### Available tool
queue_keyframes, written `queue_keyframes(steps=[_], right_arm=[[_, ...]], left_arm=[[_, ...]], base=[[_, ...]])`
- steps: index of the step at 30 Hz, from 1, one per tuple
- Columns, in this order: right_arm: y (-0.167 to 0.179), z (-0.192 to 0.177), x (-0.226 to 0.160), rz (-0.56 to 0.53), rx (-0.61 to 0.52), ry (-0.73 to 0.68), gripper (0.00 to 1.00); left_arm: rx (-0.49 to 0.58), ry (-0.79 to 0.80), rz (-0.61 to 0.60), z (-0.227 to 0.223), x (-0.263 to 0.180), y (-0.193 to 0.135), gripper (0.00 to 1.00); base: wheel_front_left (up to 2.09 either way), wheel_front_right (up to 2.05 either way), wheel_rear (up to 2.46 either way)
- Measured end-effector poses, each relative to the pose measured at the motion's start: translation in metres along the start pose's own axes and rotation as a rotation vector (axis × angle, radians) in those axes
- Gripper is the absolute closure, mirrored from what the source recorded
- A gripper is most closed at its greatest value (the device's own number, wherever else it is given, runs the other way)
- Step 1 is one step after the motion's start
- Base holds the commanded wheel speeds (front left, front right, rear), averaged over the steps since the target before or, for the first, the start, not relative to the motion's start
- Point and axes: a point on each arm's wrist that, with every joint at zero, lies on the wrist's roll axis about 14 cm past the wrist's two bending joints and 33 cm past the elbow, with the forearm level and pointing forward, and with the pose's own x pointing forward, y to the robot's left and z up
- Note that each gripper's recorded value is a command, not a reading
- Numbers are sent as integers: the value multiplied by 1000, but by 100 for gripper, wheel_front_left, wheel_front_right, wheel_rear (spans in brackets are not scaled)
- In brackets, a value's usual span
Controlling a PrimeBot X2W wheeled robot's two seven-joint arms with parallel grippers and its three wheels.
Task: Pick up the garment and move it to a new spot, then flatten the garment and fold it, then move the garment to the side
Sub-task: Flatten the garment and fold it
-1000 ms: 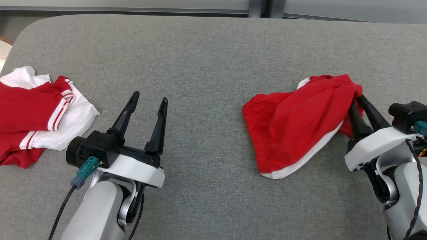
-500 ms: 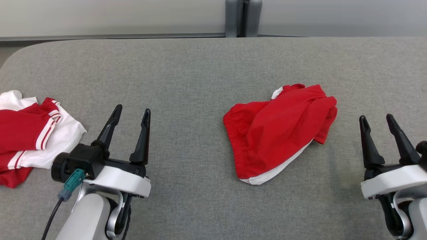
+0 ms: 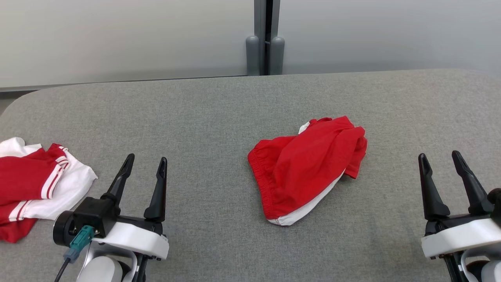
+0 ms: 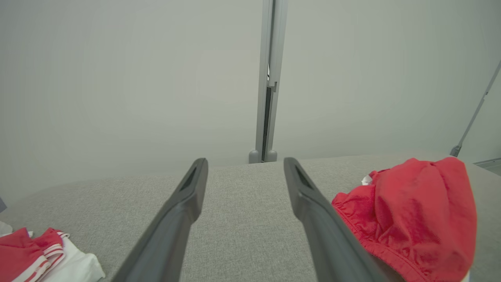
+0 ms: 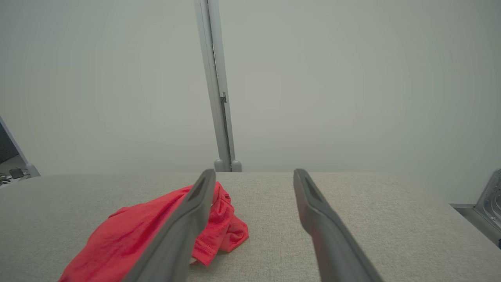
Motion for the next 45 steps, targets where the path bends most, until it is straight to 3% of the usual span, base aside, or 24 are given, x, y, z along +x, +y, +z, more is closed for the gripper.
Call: queue_keyframes(steps=[16,29,38,39,40,45], right_arm=[[4,1,-4,2,5,15,0],[0,-16,6,-11,25,56,0],[-15,-26,4,-56,31,75,0],[-16,-26,5,-58,32,76,0],[-17,-27,5,-61,32,77,0],[-19,-29,7,-70,35,78,0]], left_arm=[[-7,33,-26,-3,-4,-10,0],[-145,369,-433,-89,-18,-142,0],[-184,515,-481,-136,-22,-159,0],[-202,500,-480,-134,-18,-161,59],[-213,478,-487,-130,-15,-163,100],[-239,350,-523,-100,2,-173,100]], base=[[0,0,0],[0,0,0],[0,0,0],[0,0,0],[0,0,0],[0,0,0]])
